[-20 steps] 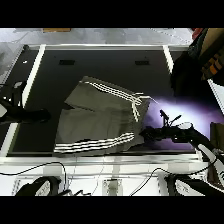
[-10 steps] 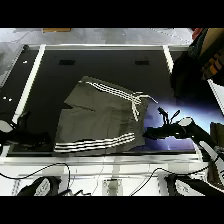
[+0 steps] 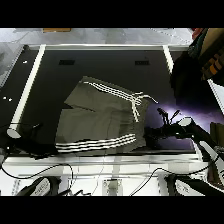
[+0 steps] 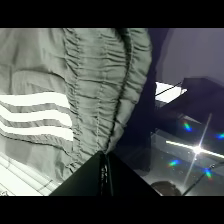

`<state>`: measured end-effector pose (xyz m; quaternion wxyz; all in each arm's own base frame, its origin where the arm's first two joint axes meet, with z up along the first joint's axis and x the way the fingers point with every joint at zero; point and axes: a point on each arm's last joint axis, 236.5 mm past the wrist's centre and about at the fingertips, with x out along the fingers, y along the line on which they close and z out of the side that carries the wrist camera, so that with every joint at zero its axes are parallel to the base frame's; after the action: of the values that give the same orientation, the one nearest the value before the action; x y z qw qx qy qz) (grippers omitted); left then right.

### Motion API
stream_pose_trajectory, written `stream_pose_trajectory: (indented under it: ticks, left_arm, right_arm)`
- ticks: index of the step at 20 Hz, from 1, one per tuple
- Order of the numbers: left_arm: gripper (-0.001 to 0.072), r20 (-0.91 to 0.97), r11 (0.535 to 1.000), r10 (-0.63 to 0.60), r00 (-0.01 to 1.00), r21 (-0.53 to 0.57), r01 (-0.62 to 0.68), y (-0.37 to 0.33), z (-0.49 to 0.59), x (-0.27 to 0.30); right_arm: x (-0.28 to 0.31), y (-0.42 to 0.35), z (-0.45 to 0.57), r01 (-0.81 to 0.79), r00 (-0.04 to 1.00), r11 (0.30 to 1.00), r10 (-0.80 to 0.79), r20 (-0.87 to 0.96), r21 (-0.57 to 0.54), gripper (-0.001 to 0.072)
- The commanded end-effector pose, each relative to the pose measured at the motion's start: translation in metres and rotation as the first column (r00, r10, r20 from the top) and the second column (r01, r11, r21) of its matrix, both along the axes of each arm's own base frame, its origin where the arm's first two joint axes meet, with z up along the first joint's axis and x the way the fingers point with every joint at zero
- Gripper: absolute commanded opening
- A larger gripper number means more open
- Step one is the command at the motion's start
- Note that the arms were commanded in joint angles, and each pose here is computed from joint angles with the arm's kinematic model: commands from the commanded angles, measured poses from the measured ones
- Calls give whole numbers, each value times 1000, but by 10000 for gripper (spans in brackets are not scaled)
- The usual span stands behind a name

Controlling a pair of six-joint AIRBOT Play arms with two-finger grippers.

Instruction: Fold the clothes and pants, and hang the long-sleeved shirts on hangers.

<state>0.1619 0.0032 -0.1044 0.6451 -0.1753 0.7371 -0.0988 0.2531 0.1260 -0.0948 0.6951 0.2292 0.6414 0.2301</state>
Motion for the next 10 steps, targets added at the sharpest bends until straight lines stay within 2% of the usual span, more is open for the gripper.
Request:
stream_pose_trajectory:
  ticks: [1, 3, 6, 7, 8, 9, 10]
  left_arm:
    - [470, 45, 999, -9, 999, -32, 10, -4, -14, 14]
    - [346, 86, 999, 32, 996, -35, -29, -4, -17, 28]
    - [344, 86, 998, 49, 995, -49, -45, -6, -20, 31]
    - [322, 66, 997, 45, 997, -63, -41, -9, -20, 27]
    - [134, 52, 996, 42, 998, -74, -39, -11, -20, 25]
    - [16, 54, 997, 40, 998, -74, -36, -11, -20, 25]
    - [15, 61, 996, 39, 997, -79, -34, -12, -20, 27]
  right_arm:
    - [1, -1, 0, 1, 1000, 1000, -1, 1, -3, 22]
    - [1, -1, 0, 1, 1000, 1000, -1, 2, -3, 22]
    - [4, -2, -1, 9, 1000, 1000, -9, 11, -9, 23]
    - [4, -2, -1, 11, 1000, 1000, -11, 14, -11, 23]
    - [5, -2, -1, 12, 1000, 1000, -12, 14, -11, 23]
    - [4, -2, -1, 11, 1000, 1000, -11, 12, -8, 23]
    - [3, 0, 0, 10, 1000, 1000, -10, 8, -1, 23]
